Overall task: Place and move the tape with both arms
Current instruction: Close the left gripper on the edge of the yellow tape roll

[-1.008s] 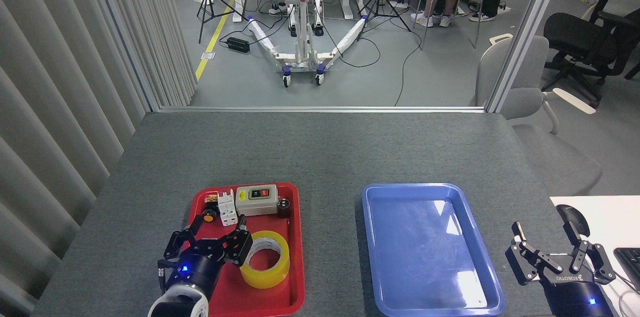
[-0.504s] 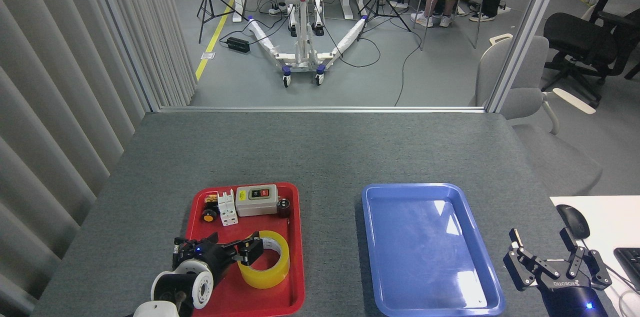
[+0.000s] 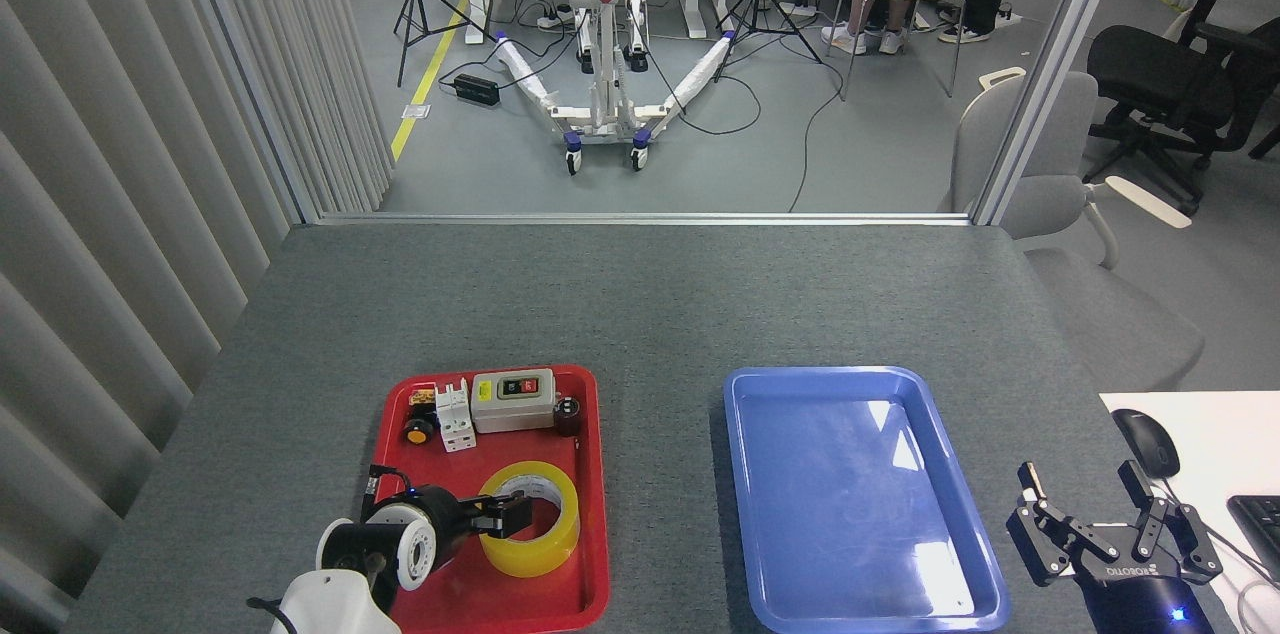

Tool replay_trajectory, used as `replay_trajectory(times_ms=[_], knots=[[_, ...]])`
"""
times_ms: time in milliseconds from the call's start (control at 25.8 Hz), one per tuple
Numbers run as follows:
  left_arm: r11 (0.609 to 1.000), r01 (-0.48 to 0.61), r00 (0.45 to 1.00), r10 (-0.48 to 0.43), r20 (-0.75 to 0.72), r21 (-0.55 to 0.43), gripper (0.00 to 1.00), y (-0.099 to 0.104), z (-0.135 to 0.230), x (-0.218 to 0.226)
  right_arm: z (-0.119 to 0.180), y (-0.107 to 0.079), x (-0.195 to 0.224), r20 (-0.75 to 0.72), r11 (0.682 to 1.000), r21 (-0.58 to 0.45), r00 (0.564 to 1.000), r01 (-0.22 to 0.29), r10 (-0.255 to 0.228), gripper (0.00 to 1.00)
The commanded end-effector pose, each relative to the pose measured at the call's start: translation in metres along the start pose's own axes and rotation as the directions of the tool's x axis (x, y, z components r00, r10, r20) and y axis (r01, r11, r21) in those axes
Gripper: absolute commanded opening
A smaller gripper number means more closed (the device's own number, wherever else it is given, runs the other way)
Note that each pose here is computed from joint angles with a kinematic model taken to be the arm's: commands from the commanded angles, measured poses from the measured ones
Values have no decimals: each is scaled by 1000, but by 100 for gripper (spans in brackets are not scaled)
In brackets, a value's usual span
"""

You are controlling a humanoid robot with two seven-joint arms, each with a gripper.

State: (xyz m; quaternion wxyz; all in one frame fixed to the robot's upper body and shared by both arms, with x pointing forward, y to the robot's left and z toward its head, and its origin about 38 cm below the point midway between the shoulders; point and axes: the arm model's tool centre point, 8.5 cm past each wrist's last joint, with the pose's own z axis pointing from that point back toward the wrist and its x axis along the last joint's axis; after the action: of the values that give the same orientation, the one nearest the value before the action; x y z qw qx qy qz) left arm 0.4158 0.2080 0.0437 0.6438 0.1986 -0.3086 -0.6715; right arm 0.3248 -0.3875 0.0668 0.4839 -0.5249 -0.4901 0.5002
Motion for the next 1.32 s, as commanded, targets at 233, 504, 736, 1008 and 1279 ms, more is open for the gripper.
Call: replay_trajectory(times_ms=[233, 504, 736, 1008, 1279], knots=[[995, -51, 995, 43, -87, -87, 100, -14, -21, 5, 0, 0, 0, -3, 1000, 2, 1000, -4, 4, 100], [990, -60, 993, 46, -104, -127, 100, -26, -29, 0, 0, 0, -2, -11, 1000, 2, 1000, -5, 5, 100], [994, 101, 973, -109, -204, -52, 71, -20, -31, 1, 1, -1, -4, 0, 1000, 1, 1000, -13, 13, 100], [975, 210, 929, -222, -295, -72, 51, -20, -31, -2, 1, 0, -5, -4, 1000, 4, 1000, -11, 11, 100], [992, -99, 995, 101, -18, 81, 0, 12, -4, -3, 2, 0, -7, -15, 1000, 4, 1000, -13, 13, 100]])
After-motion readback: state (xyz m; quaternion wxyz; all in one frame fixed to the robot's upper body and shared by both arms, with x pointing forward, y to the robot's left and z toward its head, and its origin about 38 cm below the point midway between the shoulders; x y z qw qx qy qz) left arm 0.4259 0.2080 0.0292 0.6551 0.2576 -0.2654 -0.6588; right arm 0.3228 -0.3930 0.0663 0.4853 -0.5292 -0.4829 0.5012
